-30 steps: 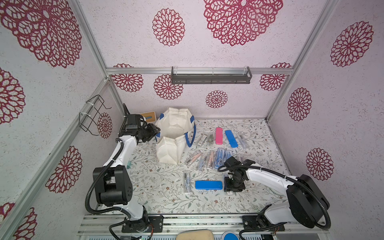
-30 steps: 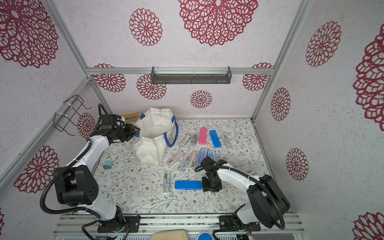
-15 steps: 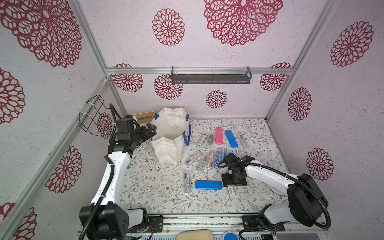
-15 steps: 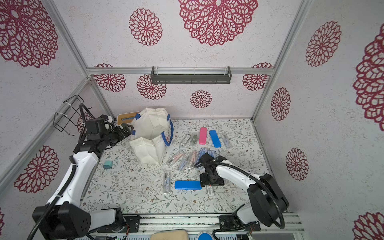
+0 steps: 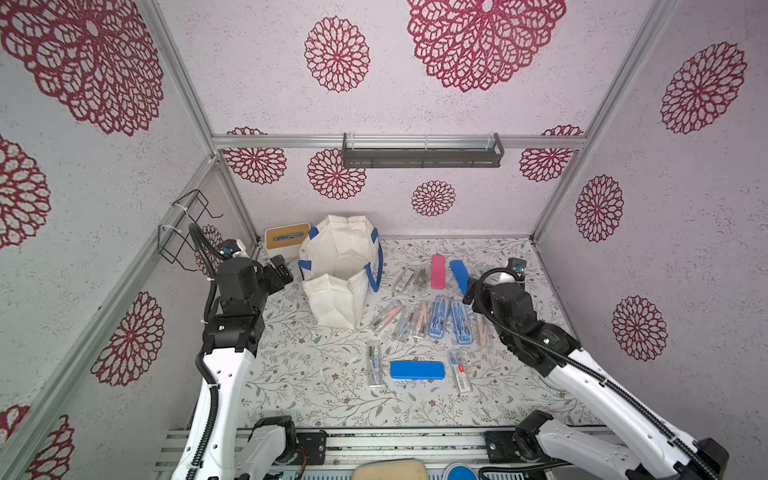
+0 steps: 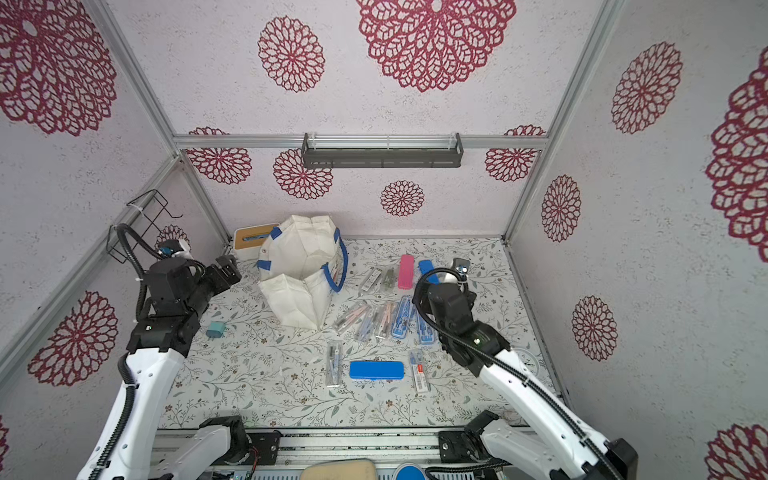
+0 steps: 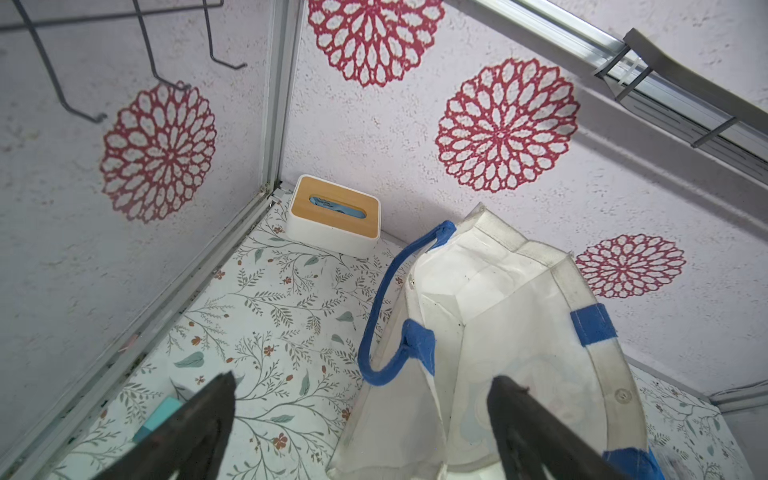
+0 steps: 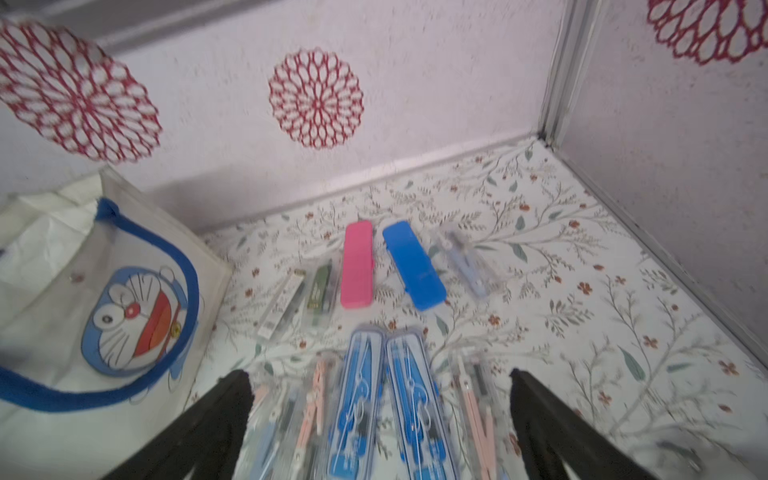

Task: Take out the compass set from the canvas bag
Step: Reset both arms

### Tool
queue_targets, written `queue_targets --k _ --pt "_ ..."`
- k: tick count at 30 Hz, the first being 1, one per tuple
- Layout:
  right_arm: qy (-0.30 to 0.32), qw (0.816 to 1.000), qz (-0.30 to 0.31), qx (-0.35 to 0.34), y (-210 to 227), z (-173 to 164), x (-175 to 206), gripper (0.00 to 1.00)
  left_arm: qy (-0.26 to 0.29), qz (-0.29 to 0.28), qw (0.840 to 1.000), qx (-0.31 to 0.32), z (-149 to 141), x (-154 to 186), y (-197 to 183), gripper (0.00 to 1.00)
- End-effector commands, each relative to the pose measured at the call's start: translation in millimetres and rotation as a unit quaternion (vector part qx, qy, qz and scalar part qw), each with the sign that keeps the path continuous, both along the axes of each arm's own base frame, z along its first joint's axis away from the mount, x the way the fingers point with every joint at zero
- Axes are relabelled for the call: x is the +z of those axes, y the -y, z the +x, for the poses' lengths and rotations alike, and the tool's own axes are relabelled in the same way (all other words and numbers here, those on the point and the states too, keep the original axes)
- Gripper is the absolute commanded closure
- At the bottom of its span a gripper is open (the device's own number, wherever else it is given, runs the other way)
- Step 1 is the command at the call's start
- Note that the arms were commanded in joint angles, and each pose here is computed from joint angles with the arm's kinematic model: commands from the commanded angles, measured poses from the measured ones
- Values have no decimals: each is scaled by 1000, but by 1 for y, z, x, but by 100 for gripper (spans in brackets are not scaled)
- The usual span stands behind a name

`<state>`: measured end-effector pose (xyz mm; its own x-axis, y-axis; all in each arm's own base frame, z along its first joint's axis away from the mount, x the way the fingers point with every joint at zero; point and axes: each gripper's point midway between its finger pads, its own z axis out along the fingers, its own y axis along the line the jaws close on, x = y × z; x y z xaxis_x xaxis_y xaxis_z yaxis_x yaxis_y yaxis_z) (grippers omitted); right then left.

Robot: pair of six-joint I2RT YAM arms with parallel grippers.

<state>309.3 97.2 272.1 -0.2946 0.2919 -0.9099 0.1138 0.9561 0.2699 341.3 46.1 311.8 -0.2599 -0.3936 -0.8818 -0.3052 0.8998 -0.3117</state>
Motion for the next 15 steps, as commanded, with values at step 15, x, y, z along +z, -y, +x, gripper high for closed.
queue_targets --k 15 --pt "-47 978 -86 -183 117 41 -94 1 -21 75 976 203 -51 -115 -72 3"
